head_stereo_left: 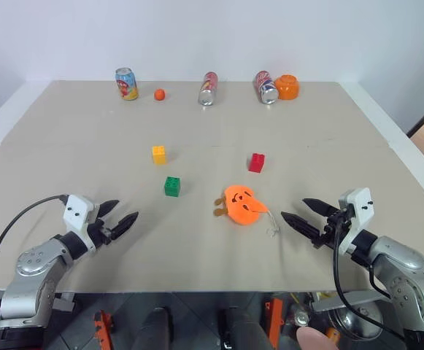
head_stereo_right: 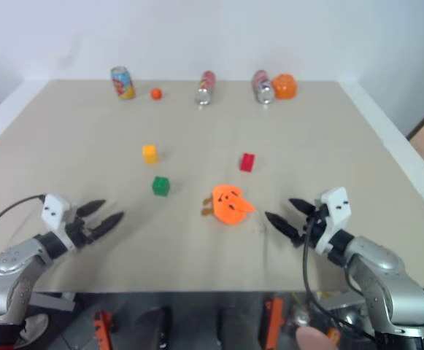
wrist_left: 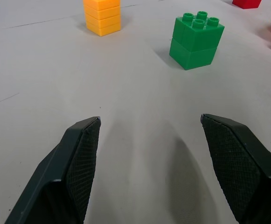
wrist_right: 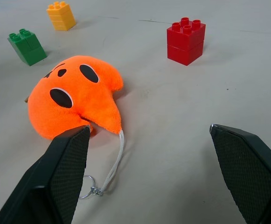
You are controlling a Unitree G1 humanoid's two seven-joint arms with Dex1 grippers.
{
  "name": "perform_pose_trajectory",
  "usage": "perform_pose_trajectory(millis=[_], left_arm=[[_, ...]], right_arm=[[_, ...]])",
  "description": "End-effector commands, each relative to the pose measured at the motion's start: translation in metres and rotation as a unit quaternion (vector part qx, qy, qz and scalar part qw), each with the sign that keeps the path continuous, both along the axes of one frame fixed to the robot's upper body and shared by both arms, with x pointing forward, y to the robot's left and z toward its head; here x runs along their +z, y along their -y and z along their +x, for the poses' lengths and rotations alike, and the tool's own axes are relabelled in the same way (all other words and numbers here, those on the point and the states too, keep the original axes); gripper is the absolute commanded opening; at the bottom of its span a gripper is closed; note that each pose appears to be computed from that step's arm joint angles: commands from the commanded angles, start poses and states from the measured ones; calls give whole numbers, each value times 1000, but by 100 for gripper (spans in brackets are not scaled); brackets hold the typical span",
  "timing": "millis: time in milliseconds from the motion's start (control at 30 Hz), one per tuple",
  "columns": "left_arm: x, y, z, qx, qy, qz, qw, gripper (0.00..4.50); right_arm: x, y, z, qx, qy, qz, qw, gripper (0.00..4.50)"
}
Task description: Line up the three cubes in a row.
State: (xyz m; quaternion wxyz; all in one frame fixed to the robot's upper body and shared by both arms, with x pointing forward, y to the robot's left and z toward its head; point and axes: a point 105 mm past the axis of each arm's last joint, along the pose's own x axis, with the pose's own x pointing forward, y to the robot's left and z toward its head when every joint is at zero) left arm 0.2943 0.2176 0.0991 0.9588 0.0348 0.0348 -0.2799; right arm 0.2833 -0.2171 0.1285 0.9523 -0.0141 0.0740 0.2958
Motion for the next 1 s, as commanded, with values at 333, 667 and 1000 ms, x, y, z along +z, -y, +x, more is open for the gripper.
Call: perform_pose_trajectory(millis=[333, 667, 1000], left_arm=[[63, 46, -20, -291, 118, 82, 946, 356], [74, 79, -25, -381, 130, 104, 910, 356], [60, 80, -34, -388, 133, 115, 905, 357]], right_arm=[[69, -70, -1, 260, 52, -77, 961, 425], [41, -92, 38, 335, 28, -138, 932, 425], [0, -109, 53, 356, 6, -149, 922, 399]])
